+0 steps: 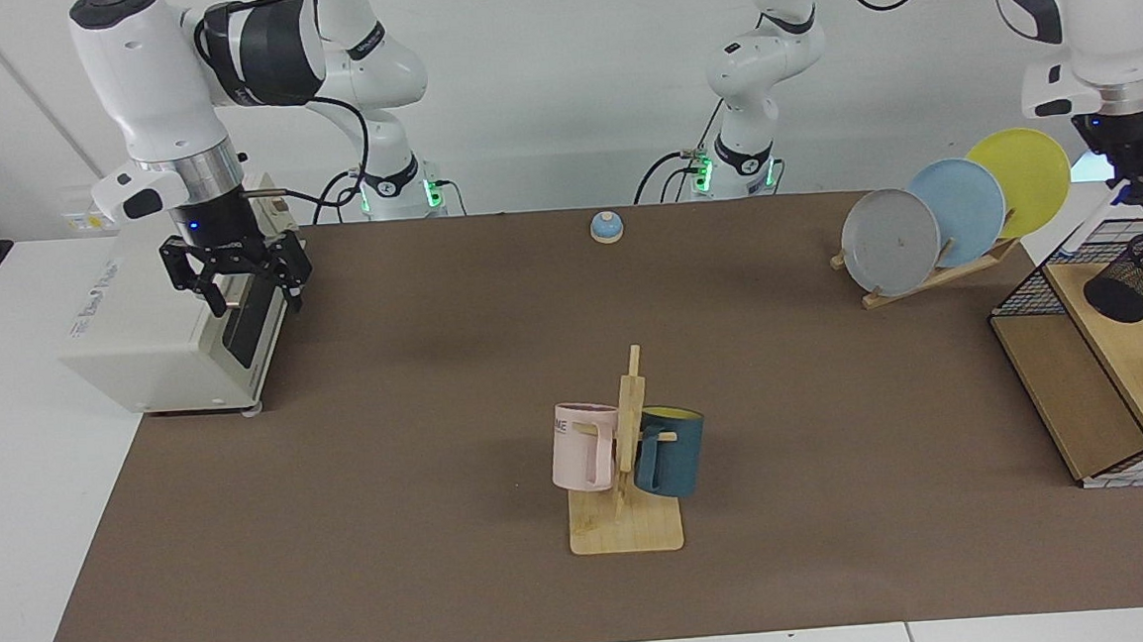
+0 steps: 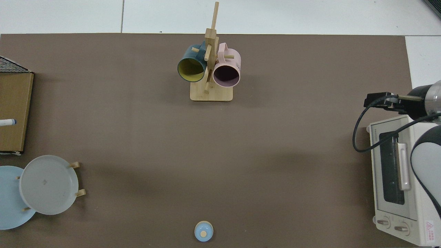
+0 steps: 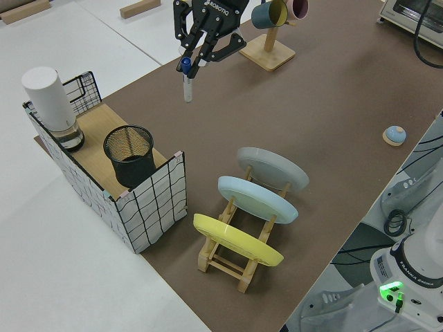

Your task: Put markers into pen holder

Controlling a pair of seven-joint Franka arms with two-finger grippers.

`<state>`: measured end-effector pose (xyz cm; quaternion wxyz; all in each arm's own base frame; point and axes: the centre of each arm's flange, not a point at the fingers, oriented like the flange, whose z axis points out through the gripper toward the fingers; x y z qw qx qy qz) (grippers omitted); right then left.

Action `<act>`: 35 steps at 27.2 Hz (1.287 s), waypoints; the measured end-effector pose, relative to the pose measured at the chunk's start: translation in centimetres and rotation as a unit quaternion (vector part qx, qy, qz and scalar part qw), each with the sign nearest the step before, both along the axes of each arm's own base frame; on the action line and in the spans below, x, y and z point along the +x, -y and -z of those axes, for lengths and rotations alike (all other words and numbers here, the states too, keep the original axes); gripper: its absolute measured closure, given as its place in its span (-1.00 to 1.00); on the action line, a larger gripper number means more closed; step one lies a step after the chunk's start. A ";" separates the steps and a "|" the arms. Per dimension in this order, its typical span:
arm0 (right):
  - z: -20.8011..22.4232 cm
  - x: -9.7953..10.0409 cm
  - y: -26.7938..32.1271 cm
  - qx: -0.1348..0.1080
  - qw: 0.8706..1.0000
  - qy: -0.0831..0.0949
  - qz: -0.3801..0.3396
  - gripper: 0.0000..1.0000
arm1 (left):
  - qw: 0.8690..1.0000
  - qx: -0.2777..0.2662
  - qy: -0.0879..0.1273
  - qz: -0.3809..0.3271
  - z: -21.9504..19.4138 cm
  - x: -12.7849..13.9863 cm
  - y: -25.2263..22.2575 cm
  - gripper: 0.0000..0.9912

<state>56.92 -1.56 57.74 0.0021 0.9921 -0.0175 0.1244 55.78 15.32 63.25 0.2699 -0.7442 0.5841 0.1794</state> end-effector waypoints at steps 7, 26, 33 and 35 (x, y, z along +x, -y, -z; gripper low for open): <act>0.7 -1.1 -0.3 -0.001 0.998 -0.062 -0.006 -1.00 | 0.998 0.047 -0.011 0.026 -0.1 0.5 -5.8 0.66; -0.4 -5.0 0.5 0.003 0.989 -0.150 0.001 -1.00 | 0.990 0.119 -0.034 0.069 0.0 2.4 -5.8 0.66; -0.8 -5.2 0.7 0.004 0.989 -0.147 0.004 -1.00 | 0.989 0.113 -0.058 0.072 2.9 3.2 -6.6 0.66; -0.8 -5.2 0.7 0.004 0.989 -0.147 0.003 -1.00 | 0.989 0.110 -0.064 0.073 3.7 3.5 -6.7 0.66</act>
